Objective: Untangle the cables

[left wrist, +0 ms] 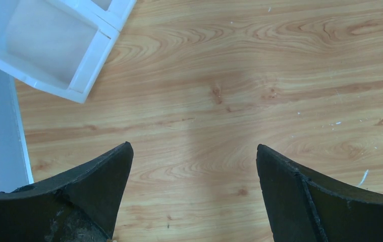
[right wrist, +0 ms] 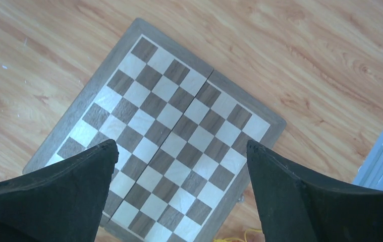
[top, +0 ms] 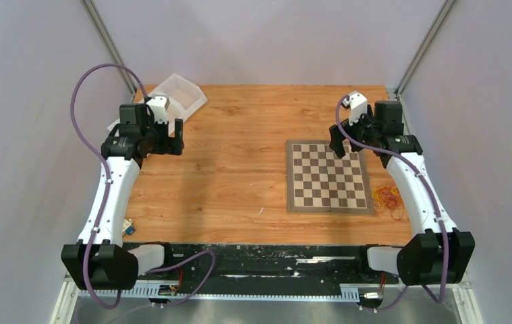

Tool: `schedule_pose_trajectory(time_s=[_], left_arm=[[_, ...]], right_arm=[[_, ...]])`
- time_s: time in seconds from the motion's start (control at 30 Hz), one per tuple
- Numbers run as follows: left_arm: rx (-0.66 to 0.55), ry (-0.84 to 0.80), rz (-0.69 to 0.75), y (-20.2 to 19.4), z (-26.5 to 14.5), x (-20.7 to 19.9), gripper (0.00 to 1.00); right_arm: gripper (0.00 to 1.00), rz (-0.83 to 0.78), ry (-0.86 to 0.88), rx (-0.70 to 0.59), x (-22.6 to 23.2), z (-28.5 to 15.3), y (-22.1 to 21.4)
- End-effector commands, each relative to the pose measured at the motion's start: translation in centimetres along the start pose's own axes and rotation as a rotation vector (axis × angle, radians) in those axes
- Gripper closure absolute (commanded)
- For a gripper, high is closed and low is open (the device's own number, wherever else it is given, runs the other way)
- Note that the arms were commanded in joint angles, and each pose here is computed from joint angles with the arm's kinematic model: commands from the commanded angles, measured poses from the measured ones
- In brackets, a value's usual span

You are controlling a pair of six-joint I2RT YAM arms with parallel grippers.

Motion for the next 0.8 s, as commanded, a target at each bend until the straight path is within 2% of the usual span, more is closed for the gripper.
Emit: schedule_pose_trajectory(time_s=[0.0,0.17,0.3,0.47,0.57,0.77], left_arm=[[-0.1,0.003,0.047,1.6,-0.5,-0.8,0.0],[-0.247,-0.084,0.166,3.8,-1.8,-2.1,0.0],[-0.245,-0.185,0.253,3.8,-2.4,-3.5,0.0],[-0.22,-0.304,0.296,3.4,-2.9,-5.2,0.0],[-0.216,-0.348,0.294,3.0,-2.7,-5.7,0.0],[-0.2,-0.342,0.26,2.3,-1.2,-5.5,0.0]], right_arm=[[0.0,-0.052,0.014,0.077,-1.1,-1.7,-0.5],[0.0,0.008,0.036,0.192,-3.9,-4.8,-3.9],[0.0,0.014,0.041,0.374,-6.6,-7.3,-9.2],[0.0,0.083,0.063,0.627,-8.4,-9.3,-16.7],[0.0,0.141,0.096,0.698,-8.5,-8.4,-20.0],[0.0,0.257,0.117,0.732,-7.7,-3.9,-24.8]])
Point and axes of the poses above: each gripper's point midway between its finger pads, its own z axis out along the fingers, its own x axis along the line the jaws close on, y = z × x, the point moved 3 cm from there along -z, back along the fingers, and after that the axes turned 11 degrees about -z, right-handed, at the moved point
